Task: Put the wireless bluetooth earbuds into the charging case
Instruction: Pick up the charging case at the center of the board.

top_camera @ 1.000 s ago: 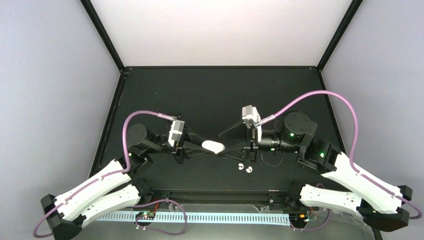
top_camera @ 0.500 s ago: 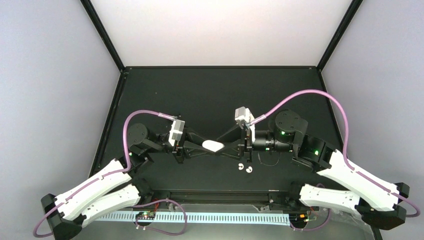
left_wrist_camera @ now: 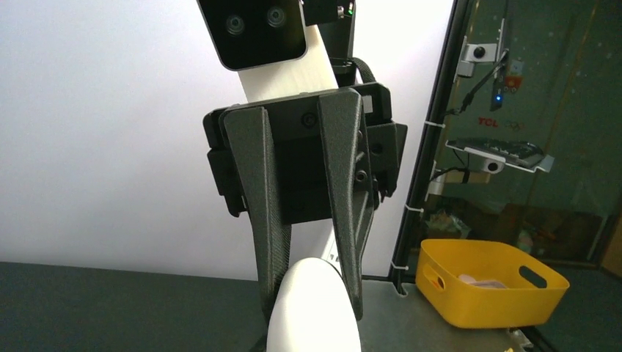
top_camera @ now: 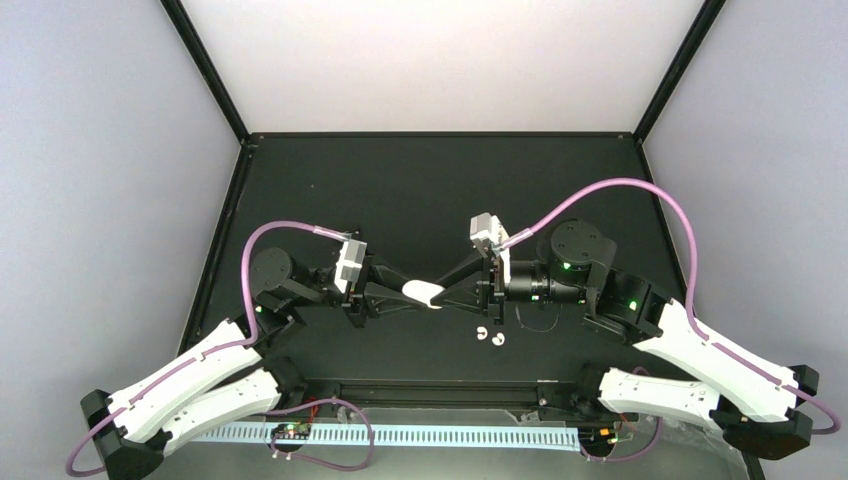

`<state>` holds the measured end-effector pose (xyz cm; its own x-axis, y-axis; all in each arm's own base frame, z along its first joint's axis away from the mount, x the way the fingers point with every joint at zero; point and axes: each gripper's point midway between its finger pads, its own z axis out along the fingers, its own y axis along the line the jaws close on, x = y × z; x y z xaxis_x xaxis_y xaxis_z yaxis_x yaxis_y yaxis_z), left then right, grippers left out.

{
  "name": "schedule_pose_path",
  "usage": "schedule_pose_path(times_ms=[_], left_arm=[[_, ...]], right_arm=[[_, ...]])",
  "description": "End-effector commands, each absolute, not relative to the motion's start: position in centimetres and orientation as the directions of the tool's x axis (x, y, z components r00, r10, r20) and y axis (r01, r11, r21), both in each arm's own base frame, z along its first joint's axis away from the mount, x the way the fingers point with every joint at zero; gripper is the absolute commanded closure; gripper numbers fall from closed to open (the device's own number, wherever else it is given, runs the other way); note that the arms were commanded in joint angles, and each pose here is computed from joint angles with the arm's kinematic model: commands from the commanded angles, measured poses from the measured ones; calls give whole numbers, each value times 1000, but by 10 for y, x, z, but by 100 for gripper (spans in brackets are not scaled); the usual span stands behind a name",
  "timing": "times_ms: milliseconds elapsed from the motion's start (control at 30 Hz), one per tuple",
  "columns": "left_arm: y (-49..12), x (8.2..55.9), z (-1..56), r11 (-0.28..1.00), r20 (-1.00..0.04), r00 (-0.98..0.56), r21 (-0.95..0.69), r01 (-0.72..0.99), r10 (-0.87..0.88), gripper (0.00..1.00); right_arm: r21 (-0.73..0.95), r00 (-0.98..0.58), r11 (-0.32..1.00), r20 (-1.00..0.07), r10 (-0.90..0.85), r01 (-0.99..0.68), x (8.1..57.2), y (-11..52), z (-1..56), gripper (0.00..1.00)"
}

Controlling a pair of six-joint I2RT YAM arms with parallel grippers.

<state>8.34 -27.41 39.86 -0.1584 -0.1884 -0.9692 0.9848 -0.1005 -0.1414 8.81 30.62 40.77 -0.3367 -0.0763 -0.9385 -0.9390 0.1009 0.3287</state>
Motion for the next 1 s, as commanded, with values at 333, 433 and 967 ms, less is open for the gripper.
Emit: schedule_pose_path(times_ms=[333, 433, 967], left_arm=[[-267, 84, 428, -87, -954, -133, -114, 990, -267, 80], [-268, 87, 427, -73, -952, -144, -129, 989, -269, 75], [-268, 90, 426, -70, -947, -158, -144, 987, -281, 98]], right_arm=[[320, -322, 84, -946, -17, -944, 89, 305, 421, 91], [313, -315, 97, -949, 0, -945, 91, 303, 423, 92], [309, -309, 123, -951, 21, -943, 93, 297, 423, 73]])
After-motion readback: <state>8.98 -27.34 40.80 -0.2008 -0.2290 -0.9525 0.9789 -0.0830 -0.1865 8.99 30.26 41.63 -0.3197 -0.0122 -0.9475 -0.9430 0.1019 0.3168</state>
